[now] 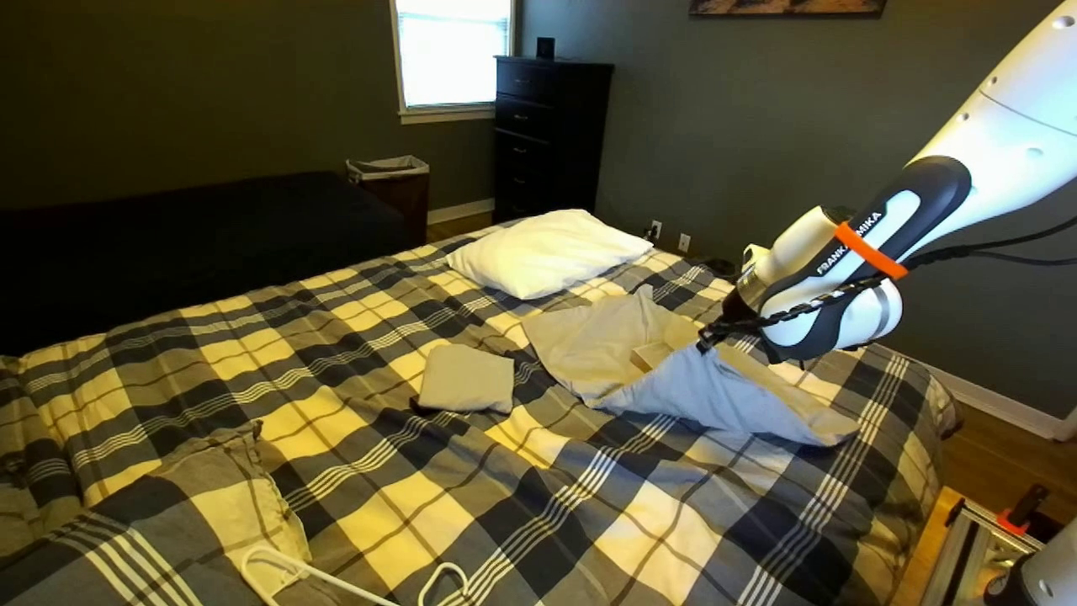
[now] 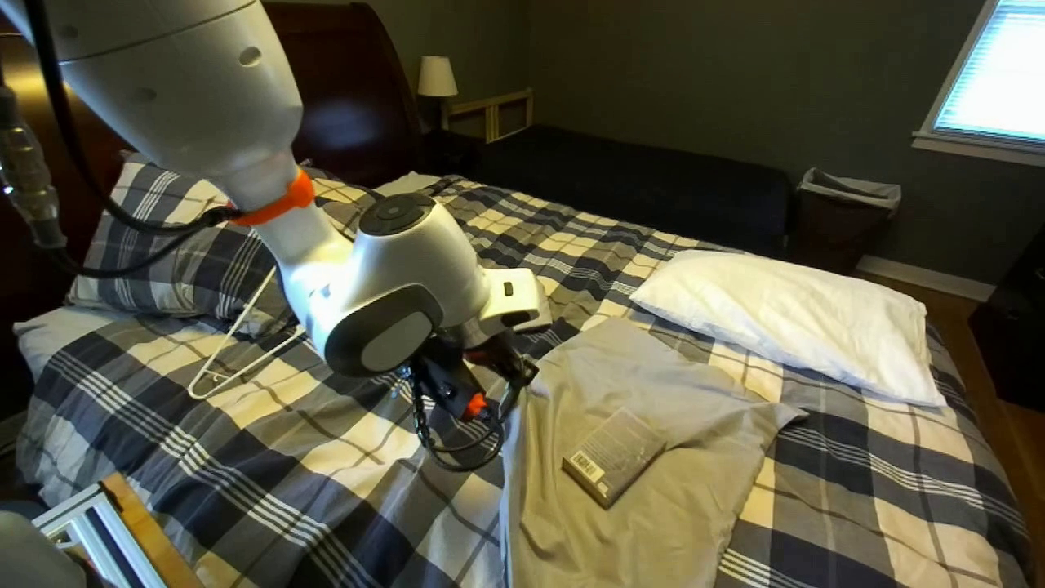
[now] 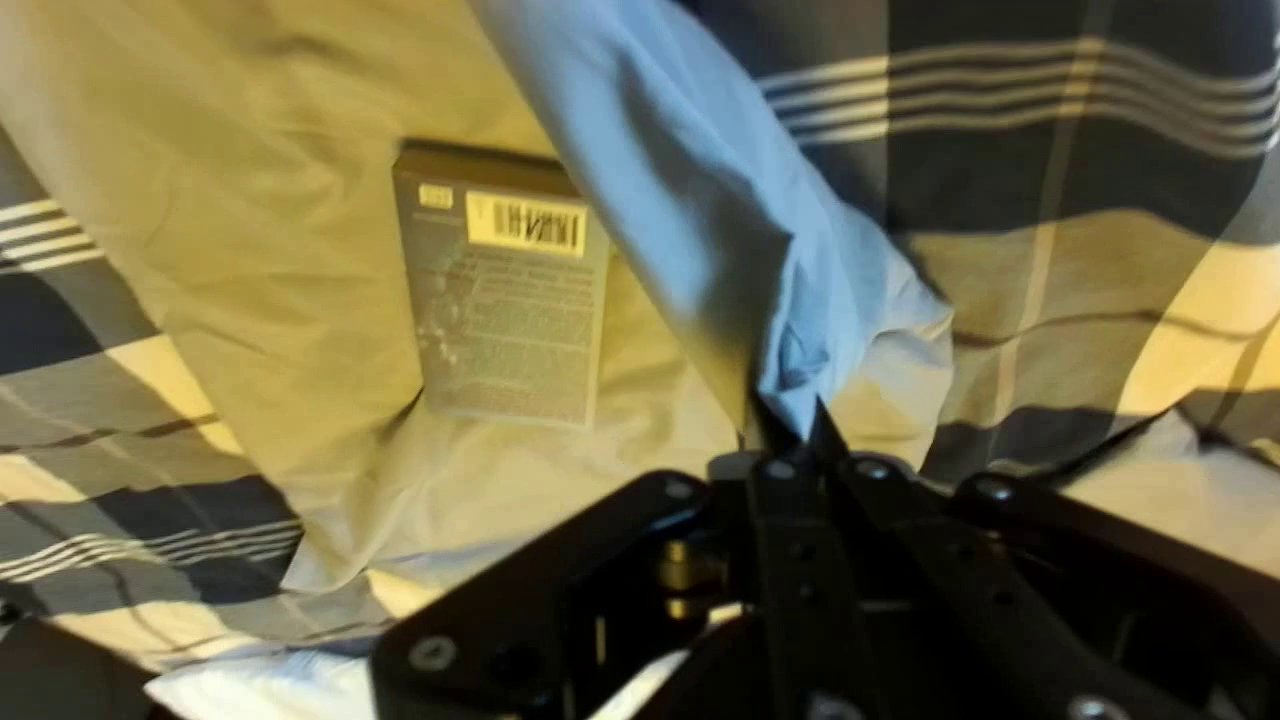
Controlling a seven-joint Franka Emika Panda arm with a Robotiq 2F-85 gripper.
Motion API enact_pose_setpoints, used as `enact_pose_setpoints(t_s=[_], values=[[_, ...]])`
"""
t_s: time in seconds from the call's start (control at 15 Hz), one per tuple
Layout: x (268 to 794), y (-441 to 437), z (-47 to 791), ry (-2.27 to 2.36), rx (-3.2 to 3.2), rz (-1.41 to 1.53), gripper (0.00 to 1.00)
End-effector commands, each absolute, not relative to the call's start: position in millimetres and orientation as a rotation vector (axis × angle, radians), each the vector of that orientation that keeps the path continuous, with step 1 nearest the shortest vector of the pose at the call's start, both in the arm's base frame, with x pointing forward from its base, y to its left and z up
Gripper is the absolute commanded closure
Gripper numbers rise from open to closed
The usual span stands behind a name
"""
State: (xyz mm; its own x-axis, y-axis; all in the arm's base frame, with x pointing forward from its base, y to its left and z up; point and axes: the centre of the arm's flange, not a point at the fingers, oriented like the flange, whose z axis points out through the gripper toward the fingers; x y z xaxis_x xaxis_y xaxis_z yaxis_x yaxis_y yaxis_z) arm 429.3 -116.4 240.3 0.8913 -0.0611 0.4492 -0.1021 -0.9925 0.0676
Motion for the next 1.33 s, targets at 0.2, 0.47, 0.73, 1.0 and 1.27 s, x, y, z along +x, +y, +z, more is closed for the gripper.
enact_pose_setpoints(t_s=[0.2, 0.47, 0.73, 1.0, 1.27], values=[[466, -161, 268, -0.361, 2.877, 0.869, 0.97], [492, -178, 254, -0.502, 2.845, 0.928, 0.99], [531, -204, 247, -0.718, 2.784, 1.032, 0.99], [525, -207, 257, -0.739, 2.792, 1.020, 0.97], [551, -224, 242, -0.952, 2.709, 1.126, 0.99]])
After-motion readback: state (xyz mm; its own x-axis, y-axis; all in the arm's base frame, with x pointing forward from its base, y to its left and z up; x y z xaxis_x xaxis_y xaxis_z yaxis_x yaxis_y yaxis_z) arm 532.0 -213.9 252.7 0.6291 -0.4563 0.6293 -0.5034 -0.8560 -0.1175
